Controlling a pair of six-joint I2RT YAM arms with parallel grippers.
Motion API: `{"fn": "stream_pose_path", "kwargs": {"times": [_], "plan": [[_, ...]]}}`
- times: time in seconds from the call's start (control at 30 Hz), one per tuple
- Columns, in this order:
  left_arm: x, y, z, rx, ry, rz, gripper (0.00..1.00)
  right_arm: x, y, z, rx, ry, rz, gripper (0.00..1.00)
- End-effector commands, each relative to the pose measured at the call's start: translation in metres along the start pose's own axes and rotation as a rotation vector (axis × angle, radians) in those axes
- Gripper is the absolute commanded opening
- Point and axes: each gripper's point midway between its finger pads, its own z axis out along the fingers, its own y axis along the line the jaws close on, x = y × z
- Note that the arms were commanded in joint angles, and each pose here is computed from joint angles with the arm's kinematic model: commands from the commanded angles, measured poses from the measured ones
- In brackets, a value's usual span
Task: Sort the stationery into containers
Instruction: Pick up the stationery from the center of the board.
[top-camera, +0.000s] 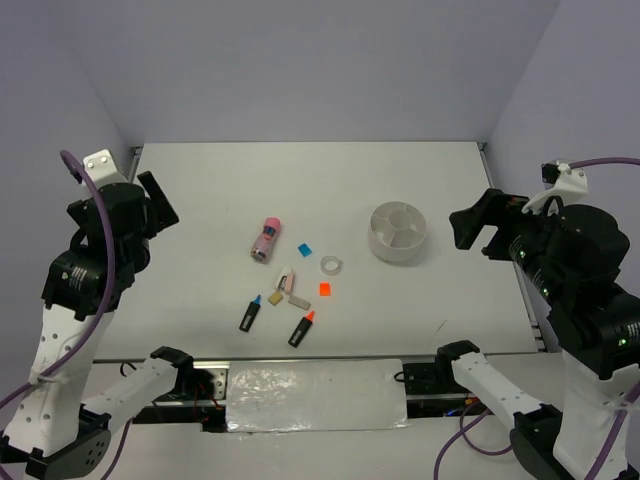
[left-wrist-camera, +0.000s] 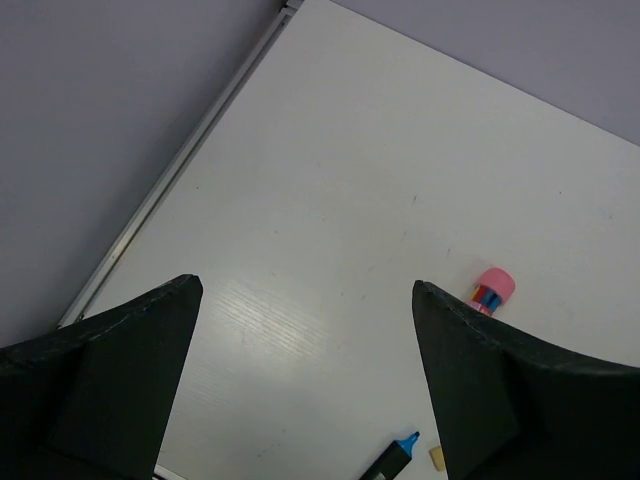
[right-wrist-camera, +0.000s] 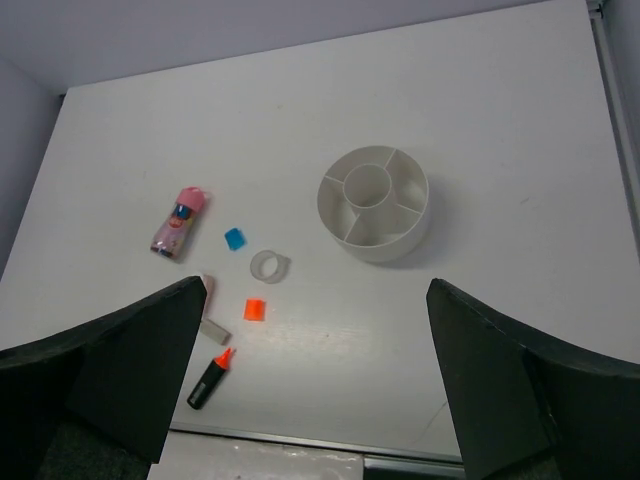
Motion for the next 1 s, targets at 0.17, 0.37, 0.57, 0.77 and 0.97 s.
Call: {"fn": "stream_pose_path", "kwargs": {"times": [0.17,0.37,0.57,0.77,0.97], "plan": [[-0.01,0.009,0.001,-0.062,-0.046,-0.018,0.99,-0.009,0.001,0.006,0.003,-0.034,0.019,1.0],[-0.003,-0.021,0.01,0.064,-0.015,0.062,0.99,-0.006,0.019,0.009,-0.101,-0.029,0.006,1.0],[0.029,-0.081,0.032,0.275,0.122,0.146,0.99,0.017,0.015,0.031,-0.062,0.075,0.048,1.0],[0.106,-0.142,0.072,0.411,0.374,0.267,0.99,0.047,0.03,0.051,-0.144,0.206,0.066,1.0],[0.198,-0.19,0.109,0.561,0.617,0.355,0.99,0.057,0.038,0.053,-0.201,0.219,0.072,1.0]]}}
